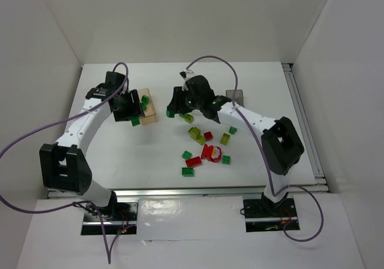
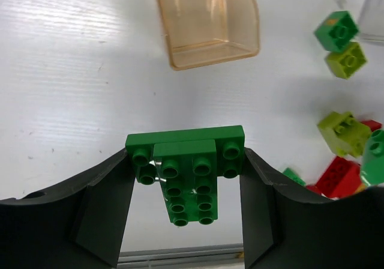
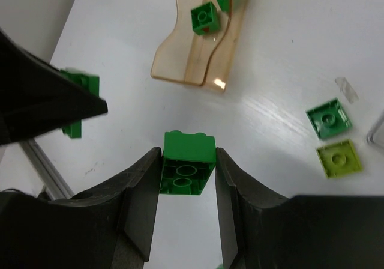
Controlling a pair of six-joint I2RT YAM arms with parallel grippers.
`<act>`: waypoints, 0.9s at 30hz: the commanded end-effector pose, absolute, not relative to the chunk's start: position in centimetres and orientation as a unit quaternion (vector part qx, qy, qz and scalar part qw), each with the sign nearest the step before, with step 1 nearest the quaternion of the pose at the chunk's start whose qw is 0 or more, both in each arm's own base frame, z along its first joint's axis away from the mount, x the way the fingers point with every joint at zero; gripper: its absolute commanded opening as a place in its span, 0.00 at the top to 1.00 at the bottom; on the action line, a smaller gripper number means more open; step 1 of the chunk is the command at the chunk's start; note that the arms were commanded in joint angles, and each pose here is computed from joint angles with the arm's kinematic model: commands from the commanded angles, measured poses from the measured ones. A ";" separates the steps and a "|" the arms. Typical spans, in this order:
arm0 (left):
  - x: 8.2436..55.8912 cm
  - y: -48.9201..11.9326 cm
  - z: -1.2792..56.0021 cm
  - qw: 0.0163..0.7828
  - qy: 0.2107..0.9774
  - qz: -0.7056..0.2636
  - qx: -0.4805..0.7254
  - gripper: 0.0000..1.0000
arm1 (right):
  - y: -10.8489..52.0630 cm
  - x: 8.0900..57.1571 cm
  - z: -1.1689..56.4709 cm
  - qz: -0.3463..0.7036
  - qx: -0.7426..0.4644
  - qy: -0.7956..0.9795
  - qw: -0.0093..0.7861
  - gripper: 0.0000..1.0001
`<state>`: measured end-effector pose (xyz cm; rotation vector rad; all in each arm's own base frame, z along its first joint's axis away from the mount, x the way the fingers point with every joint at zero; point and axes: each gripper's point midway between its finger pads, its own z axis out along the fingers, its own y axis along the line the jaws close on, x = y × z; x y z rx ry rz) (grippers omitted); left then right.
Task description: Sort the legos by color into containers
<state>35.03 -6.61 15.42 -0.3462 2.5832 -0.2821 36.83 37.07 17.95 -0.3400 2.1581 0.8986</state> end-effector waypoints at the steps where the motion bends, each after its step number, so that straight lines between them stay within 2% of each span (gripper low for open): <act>1: 32.7 -3.6 13.6 0.226 0.960 -0.008 -0.164 1.00 | 39.4 38.6 19.4 0.352 -0.156 0.830 0.404 0.73; 2: 32.1 -3.3 13.6 0.227 0.958 -0.001 -0.175 1.00 | 40.5 39.0 20.6 0.358 -0.167 0.819 0.416 0.73; 8: 28.9 -2.4 11.5 0.199 0.951 -0.005 -0.235 1.00 | 44.7 41.1 17.9 0.359 -0.189 0.816 0.413 0.72; 9: 29.1 -2.5 11.9 0.208 0.948 -0.009 -0.241 1.00 | 46.1 41.3 19.4 0.374 -0.197 0.803 0.421 0.72; 13: 28.5 -2.7 12.3 0.212 0.946 -0.027 -0.242 1.00 | 48.6 42.9 16.5 0.370 -0.206 0.805 0.415 0.72; 15: 28.5 -3.0 12.3 0.210 0.947 -0.035 -0.240 1.00 | 49.7 44.3 17.7 0.374 -0.203 0.796 0.431 0.69; 16: 28.5 -3.2 12.3 0.208 0.948 -0.039 -0.239 1.00 | 50.1 44.9 15.5 0.365 -0.201 0.806 0.421 0.67; 17: 28.4 -3.5 12.3 0.205 0.949 -0.048 -0.233 1.00 | 50.2 45.0 14.7 0.358 -0.201 0.814 0.411 0.44; 18: 28.4 -3.5 12.3 0.205 0.949 -0.048 -0.233 1.00 | 50.4 45.2 14.6 0.357 -0.201 0.815 0.409 0.30; 21: 28.4 -3.7 12.6 0.208 0.949 -0.054 -0.232 1.00 | 50.7 45.8 16.3 0.362 -0.198 0.806 0.425 0.14; 22: 28.4 -3.7 12.6 0.208 0.949 -0.054 -0.232 1.00 | 50.2 45.3 15.4 0.358 -0.199 0.811 0.418 0.14; 23: 28.6 -3.7 12.6 0.213 0.949 -0.054 -0.227 1.00 | 49.7 45.1 17.7 0.361 -0.193 0.802 0.436 0.14; 25: 29.1 -3.9 12.3 0.207 0.952 -0.058 -0.219 1.00 | 48.0 44.9 17.1 0.347 -0.177 0.812 0.434 0.18; 27: 29.7 -5.1 12.3 0.206 0.955 -0.080 -0.195 1.00 | 46.0 44.2 20.0 0.350 -0.159 0.809 0.444 0.19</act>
